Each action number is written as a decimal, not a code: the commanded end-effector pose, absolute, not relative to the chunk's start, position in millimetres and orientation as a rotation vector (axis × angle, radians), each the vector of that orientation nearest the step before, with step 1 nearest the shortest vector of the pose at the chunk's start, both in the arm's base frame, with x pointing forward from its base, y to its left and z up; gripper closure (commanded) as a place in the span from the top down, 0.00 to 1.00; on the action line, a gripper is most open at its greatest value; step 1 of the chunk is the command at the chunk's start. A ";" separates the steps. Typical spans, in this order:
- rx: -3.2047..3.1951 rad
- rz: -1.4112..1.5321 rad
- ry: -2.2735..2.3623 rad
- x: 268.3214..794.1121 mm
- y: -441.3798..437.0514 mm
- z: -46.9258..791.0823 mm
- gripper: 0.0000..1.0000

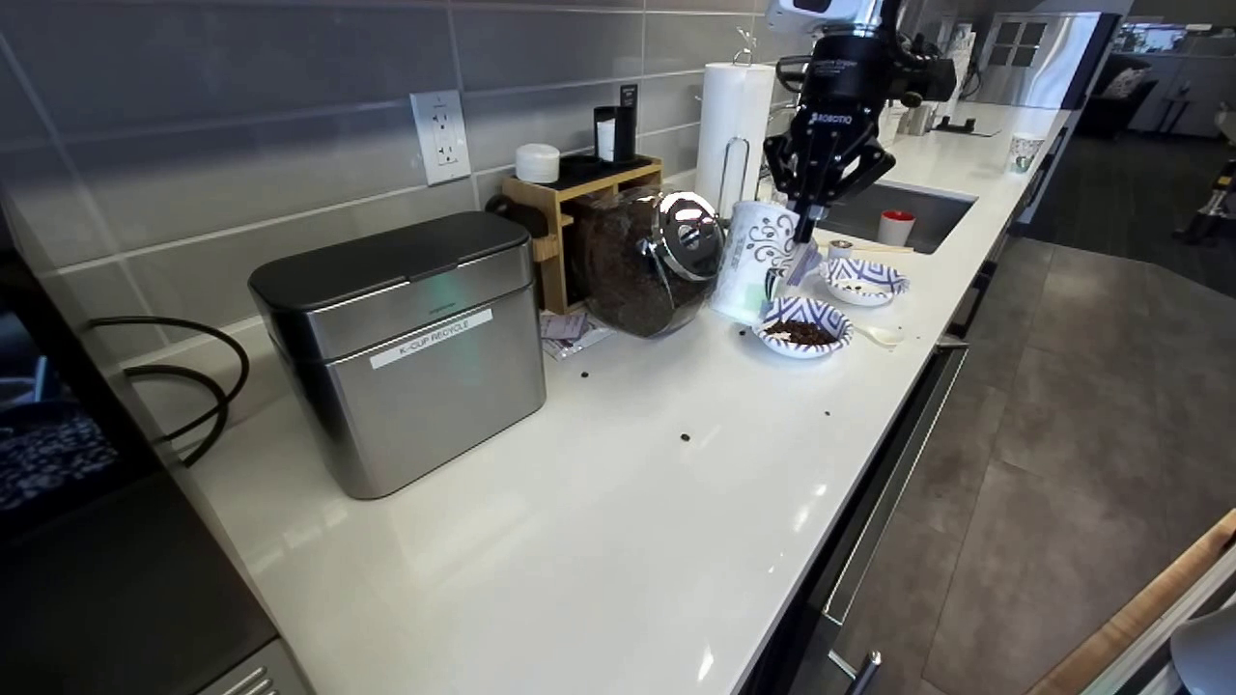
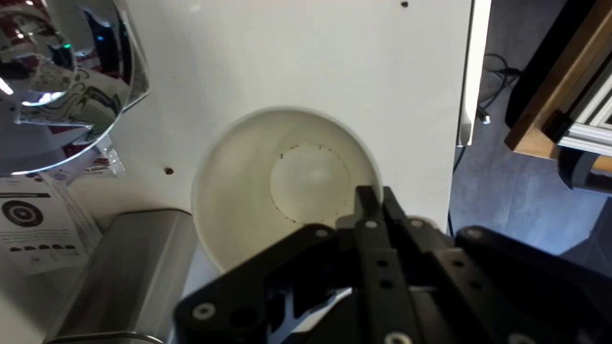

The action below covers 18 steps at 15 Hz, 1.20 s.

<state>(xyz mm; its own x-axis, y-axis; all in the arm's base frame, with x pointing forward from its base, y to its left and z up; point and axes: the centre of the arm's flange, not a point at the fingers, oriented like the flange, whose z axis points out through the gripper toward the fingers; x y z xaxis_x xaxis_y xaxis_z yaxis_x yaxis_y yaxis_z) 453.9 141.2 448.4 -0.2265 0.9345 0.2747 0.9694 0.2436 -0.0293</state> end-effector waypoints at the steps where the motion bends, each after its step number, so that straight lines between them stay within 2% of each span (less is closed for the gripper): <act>1: -1.902 -0.248 -2.388 436.9 156.1 440.6 0.01; 18: -1.841 0.039 -2.680 414.3 180.8 412.7 0.01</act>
